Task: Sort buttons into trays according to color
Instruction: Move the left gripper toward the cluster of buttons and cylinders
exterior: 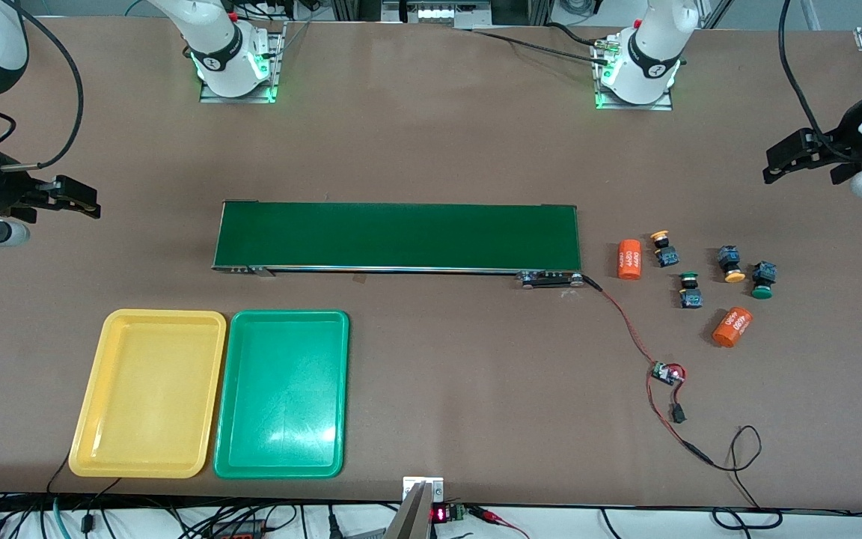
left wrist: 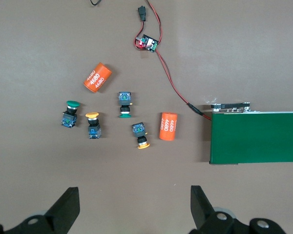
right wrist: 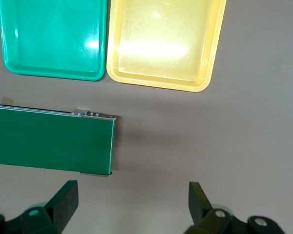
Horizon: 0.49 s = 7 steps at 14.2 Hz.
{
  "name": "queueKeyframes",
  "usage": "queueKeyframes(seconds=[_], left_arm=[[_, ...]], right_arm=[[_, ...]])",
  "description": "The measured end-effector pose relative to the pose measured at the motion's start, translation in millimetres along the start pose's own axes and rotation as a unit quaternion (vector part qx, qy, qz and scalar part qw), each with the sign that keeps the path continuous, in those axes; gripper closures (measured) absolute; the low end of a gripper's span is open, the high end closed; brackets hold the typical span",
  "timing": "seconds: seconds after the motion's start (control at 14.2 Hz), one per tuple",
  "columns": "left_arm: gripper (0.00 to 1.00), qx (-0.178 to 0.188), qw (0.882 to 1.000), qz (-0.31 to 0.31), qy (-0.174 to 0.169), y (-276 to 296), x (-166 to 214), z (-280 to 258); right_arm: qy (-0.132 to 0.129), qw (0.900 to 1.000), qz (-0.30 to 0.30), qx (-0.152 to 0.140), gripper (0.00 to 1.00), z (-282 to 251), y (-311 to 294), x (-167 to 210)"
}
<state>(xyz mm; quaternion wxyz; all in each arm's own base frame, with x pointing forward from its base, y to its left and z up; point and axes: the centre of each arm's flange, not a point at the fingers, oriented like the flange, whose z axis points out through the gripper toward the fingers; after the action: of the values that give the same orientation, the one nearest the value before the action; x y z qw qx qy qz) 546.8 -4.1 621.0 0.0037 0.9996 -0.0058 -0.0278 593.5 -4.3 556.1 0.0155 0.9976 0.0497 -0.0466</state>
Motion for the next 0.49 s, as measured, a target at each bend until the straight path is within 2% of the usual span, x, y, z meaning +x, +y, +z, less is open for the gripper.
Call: queueKeyframes(seconds=[0.49], left_arm=[[0.0, 0.0, 1.0, -0.002, 0.001, -5.3, -1.1, -1.6]], right_arm=[[0.0, 1.0, 0.0, 0.0, 0.0, 0.0, 0.0, 0.0]])
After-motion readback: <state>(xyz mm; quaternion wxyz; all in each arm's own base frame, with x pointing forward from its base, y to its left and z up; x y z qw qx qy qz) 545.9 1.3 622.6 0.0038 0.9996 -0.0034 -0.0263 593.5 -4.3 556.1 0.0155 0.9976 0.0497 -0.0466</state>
